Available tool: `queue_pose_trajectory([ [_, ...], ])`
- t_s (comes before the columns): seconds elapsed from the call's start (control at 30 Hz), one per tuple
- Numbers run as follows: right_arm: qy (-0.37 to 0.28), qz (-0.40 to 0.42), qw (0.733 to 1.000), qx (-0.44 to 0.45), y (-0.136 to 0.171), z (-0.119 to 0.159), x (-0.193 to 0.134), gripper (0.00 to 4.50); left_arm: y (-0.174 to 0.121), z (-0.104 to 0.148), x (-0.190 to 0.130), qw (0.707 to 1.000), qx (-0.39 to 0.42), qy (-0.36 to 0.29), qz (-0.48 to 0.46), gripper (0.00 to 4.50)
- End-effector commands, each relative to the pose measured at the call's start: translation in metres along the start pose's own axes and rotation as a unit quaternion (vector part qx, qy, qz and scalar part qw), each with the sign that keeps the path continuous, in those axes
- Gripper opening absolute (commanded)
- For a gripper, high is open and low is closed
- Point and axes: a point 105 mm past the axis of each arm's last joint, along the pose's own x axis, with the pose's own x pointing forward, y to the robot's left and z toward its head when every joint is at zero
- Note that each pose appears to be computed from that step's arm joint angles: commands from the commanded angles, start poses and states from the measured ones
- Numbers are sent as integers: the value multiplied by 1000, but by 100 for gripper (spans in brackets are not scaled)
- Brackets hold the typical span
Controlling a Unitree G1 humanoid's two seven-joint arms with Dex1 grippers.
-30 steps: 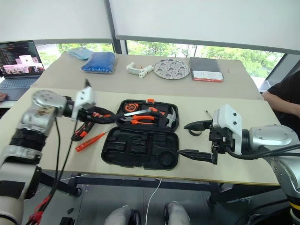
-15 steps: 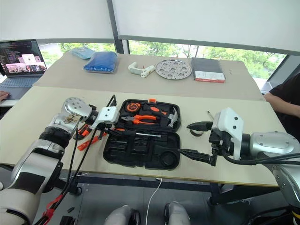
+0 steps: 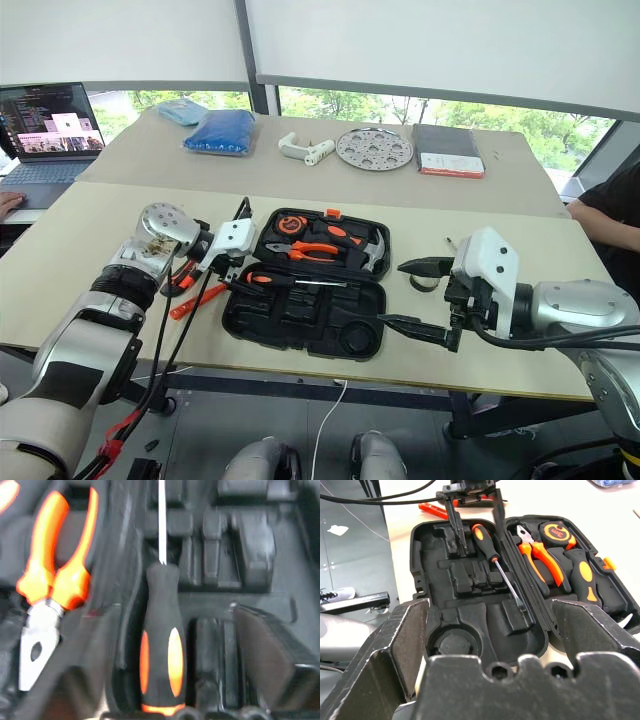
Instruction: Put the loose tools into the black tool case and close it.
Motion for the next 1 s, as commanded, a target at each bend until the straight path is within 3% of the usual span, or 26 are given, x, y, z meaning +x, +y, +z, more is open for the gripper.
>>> queue_pose_trajectory([
  [0.03, -19, 7, 1000, -18, 3, 11, 1, 450, 13, 25, -3, 999, 31, -27, 29, 391],
  [0.1, -21, 8, 1000, -18, 2, 11, 2, 450, 13, 24, 0, 999, 36, -22, 26, 338],
  [0.4, -23, 7, 1000, -17, 1, 10, 3, 450, 7, 9, 20, 999, 36, 12, 12, 3],
  [0.7, -27, -1, 1000, -8, 0, 7, 5, 450, -10, -15, 42, 995, 59, 74, -25, 3],
  [1.0, -13, -25, 1000, 0, -7, -1, 0, 450, 0, -2, 31, 999, 38, 26, 8, 3],
])
